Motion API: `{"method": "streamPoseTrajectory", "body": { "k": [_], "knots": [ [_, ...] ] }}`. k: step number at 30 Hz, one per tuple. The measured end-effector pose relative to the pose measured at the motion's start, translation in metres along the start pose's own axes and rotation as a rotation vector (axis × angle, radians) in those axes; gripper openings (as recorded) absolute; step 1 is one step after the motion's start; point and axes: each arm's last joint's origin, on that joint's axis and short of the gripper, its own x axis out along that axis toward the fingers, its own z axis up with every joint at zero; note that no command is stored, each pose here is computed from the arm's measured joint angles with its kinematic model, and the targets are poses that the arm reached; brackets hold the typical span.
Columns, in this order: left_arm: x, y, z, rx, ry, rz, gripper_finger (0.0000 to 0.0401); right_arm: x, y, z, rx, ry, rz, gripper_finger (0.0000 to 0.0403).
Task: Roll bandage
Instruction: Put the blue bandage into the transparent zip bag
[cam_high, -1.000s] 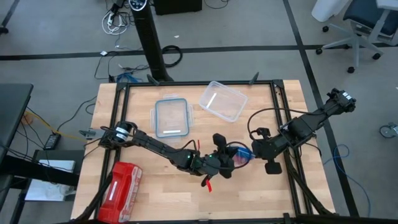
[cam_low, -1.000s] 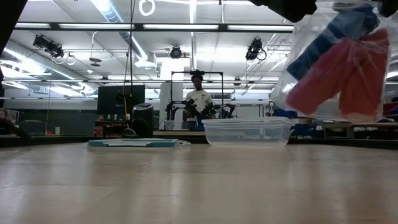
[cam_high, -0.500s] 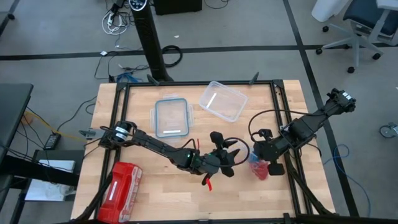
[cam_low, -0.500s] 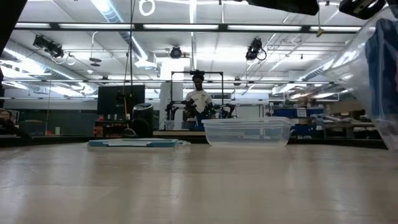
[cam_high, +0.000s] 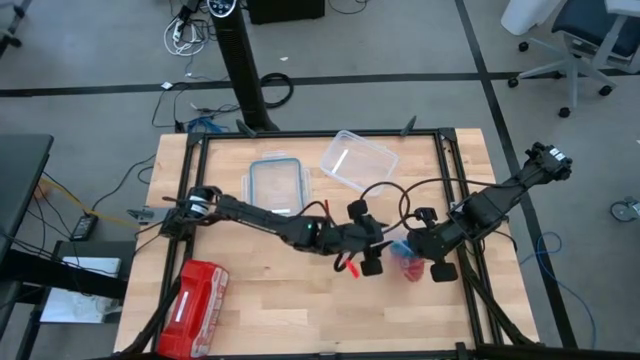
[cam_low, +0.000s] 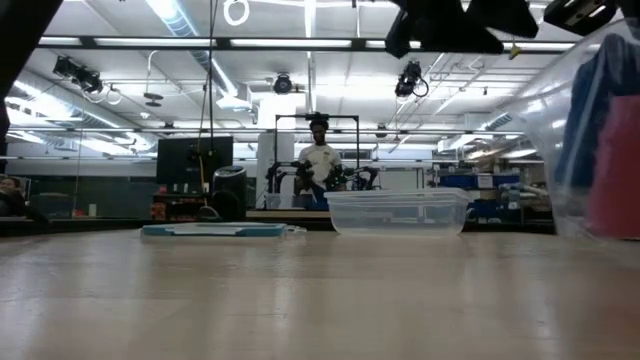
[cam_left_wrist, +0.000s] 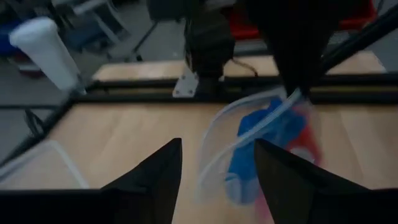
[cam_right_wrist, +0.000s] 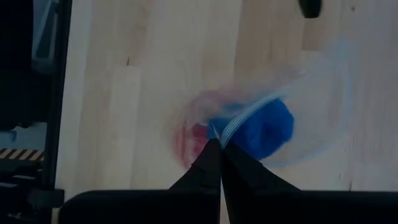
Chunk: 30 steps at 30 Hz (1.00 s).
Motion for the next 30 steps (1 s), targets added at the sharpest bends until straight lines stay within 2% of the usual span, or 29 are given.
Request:
{"method": "streamPoseTrajectory", "body": {
  "k": [7, 19, 24, 30],
  "knots": [
    [0.011, 0.021, -0.009, -0.069, 0.111, -0.143, 0.0201, 0.001, 0.000, 0.000, -0.025, -0.001, -0.008, 0.0001],
    [0.018, 0.038, -0.016, -0.086, 0.191, -0.201, 0.0197, 0.001, 0.000, 0.001, -0.073, -0.014, -0.007, 0.0001],
    [0.018, 0.038, -0.017, -0.043, 0.189, -0.203, 0.0166, 0.001, 0.000, 0.001, -0.079, -0.017, -0.006, 0.0001],
    [0.018, 0.038, -0.017, -0.037, 0.193, -0.216, 0.0102, 0.001, 0.000, 0.001, -0.083, -0.020, -0.005, 0.0001]
  ]
}}
